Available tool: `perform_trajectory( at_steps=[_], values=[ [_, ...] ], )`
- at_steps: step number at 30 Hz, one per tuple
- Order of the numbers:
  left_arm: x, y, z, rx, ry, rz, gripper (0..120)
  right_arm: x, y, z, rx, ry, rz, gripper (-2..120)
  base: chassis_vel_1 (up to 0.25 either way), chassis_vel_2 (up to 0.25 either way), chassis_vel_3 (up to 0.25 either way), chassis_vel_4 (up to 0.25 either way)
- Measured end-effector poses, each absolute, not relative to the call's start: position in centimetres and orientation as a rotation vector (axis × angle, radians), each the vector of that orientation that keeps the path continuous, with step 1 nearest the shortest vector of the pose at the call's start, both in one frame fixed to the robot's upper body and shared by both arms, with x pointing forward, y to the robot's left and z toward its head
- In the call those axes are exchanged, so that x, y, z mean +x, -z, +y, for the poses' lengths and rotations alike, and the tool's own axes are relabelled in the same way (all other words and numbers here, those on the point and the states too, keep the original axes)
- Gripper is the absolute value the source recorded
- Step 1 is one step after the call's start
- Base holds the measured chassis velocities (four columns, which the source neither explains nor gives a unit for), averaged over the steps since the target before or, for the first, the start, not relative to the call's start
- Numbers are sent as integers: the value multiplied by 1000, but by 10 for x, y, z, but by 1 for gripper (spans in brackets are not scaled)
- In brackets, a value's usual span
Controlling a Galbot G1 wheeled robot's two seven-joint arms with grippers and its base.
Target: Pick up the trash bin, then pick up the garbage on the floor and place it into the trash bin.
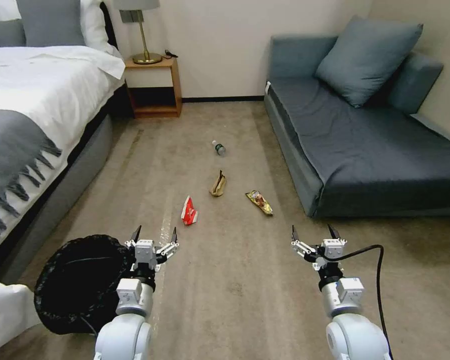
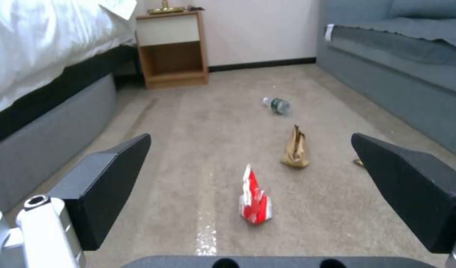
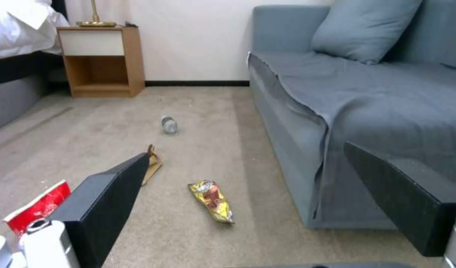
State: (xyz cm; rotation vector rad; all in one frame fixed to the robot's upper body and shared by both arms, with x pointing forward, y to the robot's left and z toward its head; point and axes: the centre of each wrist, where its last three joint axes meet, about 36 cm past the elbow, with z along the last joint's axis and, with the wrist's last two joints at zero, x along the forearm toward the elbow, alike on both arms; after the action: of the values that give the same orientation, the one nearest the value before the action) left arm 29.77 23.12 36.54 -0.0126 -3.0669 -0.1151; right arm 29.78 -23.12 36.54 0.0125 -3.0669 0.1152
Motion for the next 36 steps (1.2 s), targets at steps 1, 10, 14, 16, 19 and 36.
perform_trajectory(
  at_steps=[1,10,14,16,19,36],
  values=[
    [298,-365,231,-12,115,-3067,100,298,-365,-231,13,-115,-3067,100,0,0,0,0],
    [298,-365,231,-13,115,-3067,100,298,-365,-231,12,-115,-3067,100,0,0,0,0],
    [298,-365,231,-13,115,-3067,100,298,-365,-231,12,-115,-3067,100,0,0,0,0],
    [298,-365,231,-13,115,-3067,100,298,-365,-231,12,-115,-3067,100,0,0,0,0],
    [298,-365,231,-13,115,-3067,100,298,-365,-231,12,-115,-3067,100,0,0,0,0],
    [289,-370,245,62,135,-3110,100,286,-366,-227,-2,-119,-3096,100,0,0,0,0]
  ],
)
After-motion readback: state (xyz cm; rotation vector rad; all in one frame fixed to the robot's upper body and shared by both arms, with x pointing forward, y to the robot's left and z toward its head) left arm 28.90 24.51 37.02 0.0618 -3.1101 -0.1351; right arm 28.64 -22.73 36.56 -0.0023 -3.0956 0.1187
